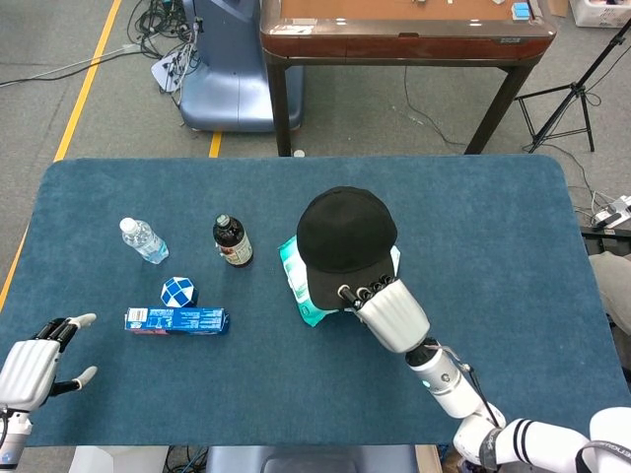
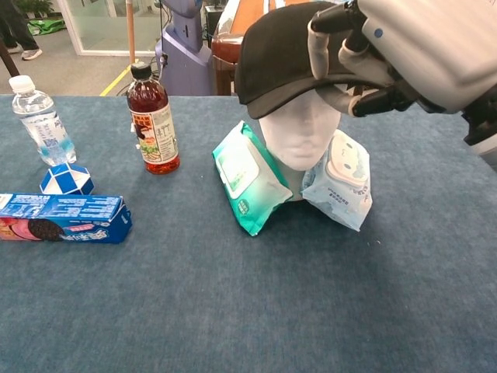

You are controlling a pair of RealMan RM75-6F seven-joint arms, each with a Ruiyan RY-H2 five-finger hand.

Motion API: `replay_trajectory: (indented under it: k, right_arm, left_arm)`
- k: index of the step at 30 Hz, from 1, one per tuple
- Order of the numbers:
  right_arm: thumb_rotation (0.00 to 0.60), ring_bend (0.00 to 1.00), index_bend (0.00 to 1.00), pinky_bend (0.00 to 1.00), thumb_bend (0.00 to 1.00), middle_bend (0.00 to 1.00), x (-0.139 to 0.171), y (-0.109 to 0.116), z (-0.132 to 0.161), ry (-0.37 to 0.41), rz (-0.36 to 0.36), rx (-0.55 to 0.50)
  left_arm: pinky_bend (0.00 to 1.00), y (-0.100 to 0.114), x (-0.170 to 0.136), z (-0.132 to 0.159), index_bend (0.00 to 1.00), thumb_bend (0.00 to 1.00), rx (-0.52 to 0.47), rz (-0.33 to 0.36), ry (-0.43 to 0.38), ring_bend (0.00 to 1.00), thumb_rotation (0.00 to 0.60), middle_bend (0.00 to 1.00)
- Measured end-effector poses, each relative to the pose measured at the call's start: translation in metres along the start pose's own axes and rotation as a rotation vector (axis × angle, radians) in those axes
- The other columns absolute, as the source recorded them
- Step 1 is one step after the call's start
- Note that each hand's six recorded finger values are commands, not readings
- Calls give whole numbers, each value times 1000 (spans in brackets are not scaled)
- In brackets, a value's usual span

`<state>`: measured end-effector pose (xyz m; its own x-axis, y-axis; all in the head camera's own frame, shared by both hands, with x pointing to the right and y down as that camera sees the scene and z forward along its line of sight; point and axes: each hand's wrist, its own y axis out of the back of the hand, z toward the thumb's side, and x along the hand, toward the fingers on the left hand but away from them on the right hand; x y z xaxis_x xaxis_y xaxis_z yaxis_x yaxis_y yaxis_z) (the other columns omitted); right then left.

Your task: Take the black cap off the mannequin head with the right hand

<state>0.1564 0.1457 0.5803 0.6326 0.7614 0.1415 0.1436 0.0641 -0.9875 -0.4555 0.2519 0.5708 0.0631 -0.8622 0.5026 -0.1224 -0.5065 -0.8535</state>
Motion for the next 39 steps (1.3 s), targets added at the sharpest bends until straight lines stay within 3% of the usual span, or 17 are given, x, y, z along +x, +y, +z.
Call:
replay_trajectory:
  k: [19,39]
  right_arm:
    - [600,998,763,1000,417,1000,-13,20,-8,73,-121,164]
    - [600,998,788,1000,417,1000,-37,50,-27,89,-240,292]
  left_arm:
    - [448,0,0,-1,218,175,3,-3,3,233,600,305]
    - [449,0,0,-1,218,175,4,-5,8,233,600,305]
